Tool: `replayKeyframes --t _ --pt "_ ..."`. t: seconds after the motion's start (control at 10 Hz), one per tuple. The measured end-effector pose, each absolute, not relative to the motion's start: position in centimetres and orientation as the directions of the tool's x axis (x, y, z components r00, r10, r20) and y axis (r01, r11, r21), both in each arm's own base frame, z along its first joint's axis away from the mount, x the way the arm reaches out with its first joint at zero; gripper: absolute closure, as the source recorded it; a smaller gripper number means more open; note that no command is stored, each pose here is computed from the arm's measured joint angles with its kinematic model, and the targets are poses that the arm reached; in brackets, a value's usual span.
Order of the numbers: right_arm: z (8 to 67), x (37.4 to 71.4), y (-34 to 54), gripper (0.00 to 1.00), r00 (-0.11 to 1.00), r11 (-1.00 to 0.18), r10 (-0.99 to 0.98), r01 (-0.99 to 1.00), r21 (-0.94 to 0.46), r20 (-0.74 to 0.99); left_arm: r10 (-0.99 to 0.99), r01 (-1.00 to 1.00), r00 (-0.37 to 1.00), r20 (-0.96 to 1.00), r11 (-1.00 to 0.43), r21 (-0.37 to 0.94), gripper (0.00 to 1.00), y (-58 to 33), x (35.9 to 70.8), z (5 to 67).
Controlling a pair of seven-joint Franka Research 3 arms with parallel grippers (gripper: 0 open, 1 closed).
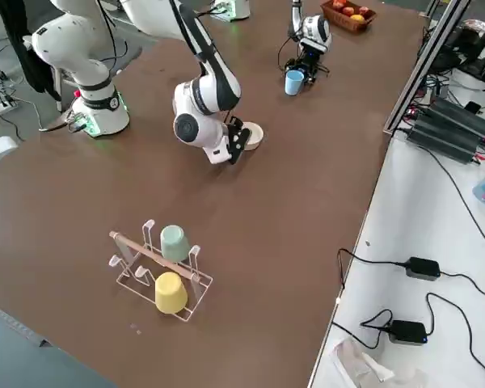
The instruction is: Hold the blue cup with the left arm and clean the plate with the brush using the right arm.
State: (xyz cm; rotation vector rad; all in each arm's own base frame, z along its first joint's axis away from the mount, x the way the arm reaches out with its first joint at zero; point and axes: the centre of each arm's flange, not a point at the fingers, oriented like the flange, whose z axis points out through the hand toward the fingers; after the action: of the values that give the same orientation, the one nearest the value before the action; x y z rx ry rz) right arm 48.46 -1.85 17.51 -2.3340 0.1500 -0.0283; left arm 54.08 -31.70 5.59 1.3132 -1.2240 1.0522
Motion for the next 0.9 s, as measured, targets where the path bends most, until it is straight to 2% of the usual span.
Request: replayKeyframes --t 0.4,0.9 --pt "17.5 48.5 -1.9 0.57 0.993 -0.688 -0.119 -0.1 -0.719 -0.025 -0.113 -0.995 0.094 0.989 0.02 0.097 0.0 -32.6 54.2 5.8" --pt "17.5 48.4 -2.7 0.63 0.994 -0.69 -0.113 -0.08 -0.719 -0.002 -0.1 -0.995 0.092 0.991 0.012 0.094 0.0 -33.7 54.3 5.8"
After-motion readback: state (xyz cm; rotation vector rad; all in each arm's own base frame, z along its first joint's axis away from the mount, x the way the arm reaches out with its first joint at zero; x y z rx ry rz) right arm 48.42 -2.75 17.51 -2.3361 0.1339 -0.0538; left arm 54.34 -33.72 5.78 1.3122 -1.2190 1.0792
